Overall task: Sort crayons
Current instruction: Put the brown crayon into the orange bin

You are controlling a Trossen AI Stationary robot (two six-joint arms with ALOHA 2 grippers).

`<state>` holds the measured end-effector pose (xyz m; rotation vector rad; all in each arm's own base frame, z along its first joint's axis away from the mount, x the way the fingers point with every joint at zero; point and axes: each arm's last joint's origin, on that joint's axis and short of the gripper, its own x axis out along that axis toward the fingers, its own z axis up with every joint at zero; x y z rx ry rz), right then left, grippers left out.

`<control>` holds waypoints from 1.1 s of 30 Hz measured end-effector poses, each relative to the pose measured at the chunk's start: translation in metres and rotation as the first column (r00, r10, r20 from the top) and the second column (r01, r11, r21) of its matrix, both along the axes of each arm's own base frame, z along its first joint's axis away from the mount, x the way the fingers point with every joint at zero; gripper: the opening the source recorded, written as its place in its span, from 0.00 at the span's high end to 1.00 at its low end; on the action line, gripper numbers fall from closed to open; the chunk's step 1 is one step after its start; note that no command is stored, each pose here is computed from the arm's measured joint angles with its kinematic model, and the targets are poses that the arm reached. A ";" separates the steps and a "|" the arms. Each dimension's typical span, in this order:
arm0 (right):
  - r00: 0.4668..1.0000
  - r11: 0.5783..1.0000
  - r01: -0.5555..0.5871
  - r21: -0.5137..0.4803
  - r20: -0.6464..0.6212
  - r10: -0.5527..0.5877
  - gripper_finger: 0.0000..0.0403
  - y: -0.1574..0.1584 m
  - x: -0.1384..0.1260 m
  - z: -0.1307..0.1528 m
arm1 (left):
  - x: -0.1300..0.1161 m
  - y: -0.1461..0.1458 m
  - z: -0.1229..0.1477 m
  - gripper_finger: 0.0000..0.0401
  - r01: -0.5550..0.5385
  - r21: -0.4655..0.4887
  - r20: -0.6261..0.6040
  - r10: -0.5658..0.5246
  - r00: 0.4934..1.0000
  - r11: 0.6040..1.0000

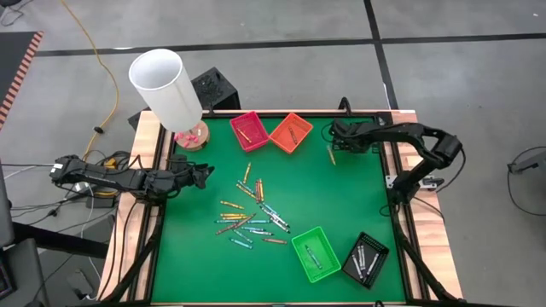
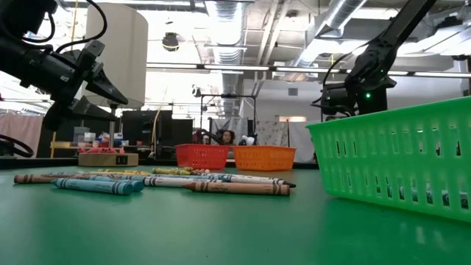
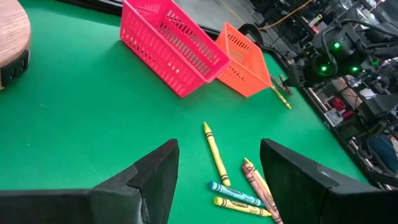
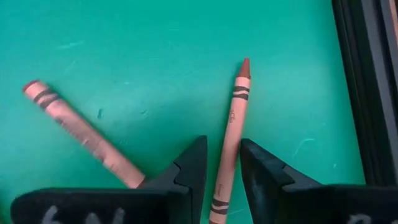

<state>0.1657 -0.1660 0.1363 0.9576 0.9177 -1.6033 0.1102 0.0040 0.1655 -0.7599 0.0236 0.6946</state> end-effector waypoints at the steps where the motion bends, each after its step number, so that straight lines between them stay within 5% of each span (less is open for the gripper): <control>1: 1.000 1.000 0.003 0.002 0.000 -0.003 0.75 0.000 0.000 0.000 | 0.000 0.000 0.000 0.46 0.000 0.000 0.000 0.000 1.000 1.000; 8: 1.000 1.000 0.003 0.021 0.010 -0.003 0.97 0.000 -0.001 0.000 | 0.000 0.000 0.000 0.46 0.009 -0.003 -0.001 -0.009 1.000 1.000; 21: 0.996 0.999 -0.032 0.001 0.083 0.032 0.99 0.008 0.001 0.013 | 0.000 -0.001 0.000 0.46 0.028 -0.002 -0.007 -0.028 1.000 1.000; 27: 0.977 0.990 -0.069 -0.121 0.192 0.092 1.00 0.016 0.005 0.039 | 0.000 -0.001 0.000 0.46 0.028 -0.002 -0.007 -0.028 1.000 1.000; 33: 0.890 0.936 -0.112 -0.334 0.386 0.245 1.00 0.023 0.027 0.069 | 0.000 -0.001 0.000 0.46 0.024 -0.001 -0.006 -0.024 1.000 1.000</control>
